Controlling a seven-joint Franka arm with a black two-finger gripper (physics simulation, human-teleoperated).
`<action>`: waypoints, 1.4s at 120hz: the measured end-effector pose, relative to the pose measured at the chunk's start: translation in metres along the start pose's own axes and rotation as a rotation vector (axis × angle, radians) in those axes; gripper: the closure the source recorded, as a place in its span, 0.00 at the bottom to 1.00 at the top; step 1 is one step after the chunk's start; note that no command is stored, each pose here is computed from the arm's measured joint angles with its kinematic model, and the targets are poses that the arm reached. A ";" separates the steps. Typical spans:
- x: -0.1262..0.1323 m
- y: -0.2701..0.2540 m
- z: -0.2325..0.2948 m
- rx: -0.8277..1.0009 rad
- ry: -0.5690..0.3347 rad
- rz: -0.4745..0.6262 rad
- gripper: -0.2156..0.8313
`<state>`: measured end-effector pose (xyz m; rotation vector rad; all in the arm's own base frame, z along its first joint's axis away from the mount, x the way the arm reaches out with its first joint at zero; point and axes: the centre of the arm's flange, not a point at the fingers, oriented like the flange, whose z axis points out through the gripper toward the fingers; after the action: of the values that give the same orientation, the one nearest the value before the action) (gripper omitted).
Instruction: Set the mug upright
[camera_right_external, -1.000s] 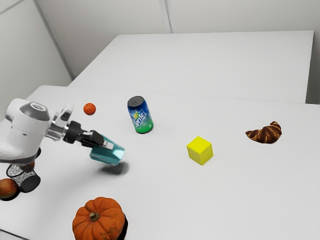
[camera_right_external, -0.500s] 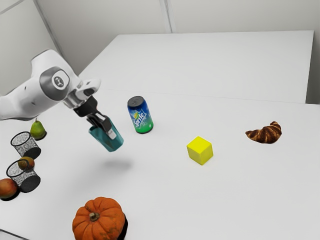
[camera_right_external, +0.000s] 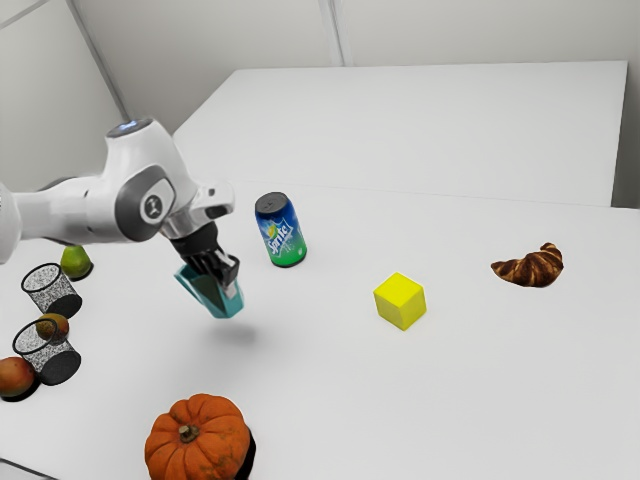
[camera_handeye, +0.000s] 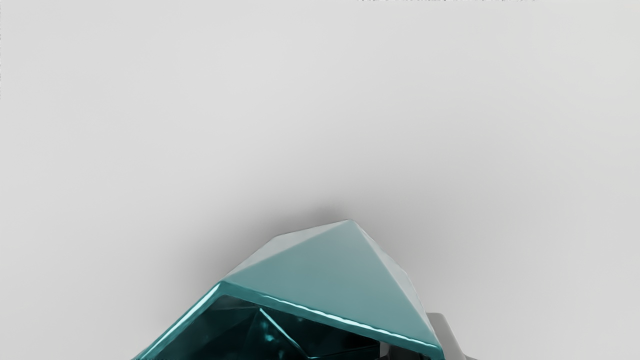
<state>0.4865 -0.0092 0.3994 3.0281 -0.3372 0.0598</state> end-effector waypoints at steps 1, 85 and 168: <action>0.000 0.000 0.001 0.002 0.002 -0.003 0.95; 0.002 0.000 0.060 0.084 0.060 -0.171 0.95; 0.007 0.003 0.047 0.079 0.101 -0.241 0.49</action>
<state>0.4937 -0.0186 0.3531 3.1029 0.0394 0.2126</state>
